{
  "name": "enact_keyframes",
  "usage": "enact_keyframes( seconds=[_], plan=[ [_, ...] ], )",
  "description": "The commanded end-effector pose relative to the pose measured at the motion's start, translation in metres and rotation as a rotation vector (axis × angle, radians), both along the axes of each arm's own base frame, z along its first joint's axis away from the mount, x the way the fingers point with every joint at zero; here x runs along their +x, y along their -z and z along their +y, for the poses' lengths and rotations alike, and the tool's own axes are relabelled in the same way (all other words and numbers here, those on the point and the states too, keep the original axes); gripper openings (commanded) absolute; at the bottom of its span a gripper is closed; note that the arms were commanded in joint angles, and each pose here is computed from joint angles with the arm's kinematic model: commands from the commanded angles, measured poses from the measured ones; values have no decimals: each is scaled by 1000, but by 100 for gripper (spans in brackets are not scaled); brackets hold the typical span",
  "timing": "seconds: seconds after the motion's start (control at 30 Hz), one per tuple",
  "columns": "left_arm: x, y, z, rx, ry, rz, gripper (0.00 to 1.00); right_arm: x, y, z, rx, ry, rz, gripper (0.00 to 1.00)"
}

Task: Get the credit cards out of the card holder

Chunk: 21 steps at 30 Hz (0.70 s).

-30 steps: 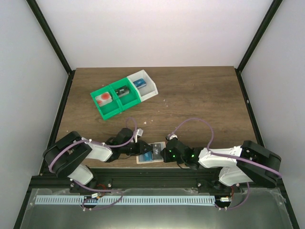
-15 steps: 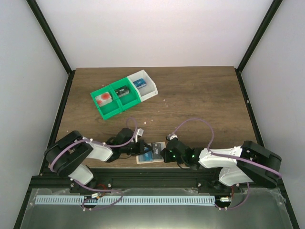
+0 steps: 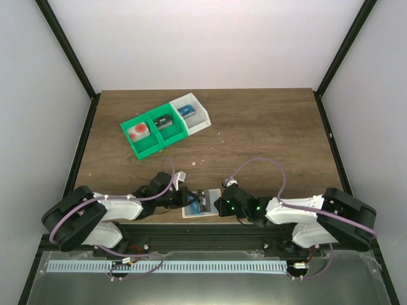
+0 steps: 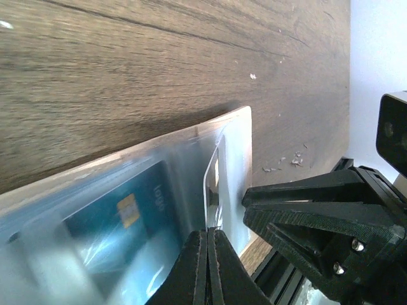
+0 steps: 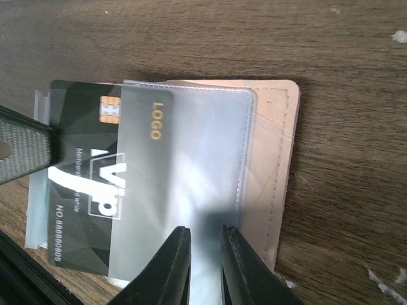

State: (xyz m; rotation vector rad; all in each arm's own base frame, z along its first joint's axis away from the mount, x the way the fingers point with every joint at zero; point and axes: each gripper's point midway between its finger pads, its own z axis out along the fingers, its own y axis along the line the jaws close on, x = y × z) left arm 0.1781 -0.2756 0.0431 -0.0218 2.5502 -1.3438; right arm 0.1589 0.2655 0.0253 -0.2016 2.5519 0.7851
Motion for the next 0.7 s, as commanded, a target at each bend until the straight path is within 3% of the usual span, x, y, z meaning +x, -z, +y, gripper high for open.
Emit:
enact_keyframes(
  seconds=[0.0,0.33,0.47,0.67],
  plan=[
    [2,6,19,72,-61,-30,0,-5,12,-16,-68,19,32,16],
    [11,-25,43,78,-185,-105,0,-1,-33,6,39,-14,4,23],
    [15,-50,53,36,-244,-174,0,-9,-76,23,240,-77,-34,27],
    [11,-94,58,-99,-271,-247,0,-23,-128,34,515,-137,-63,47]
  ],
)
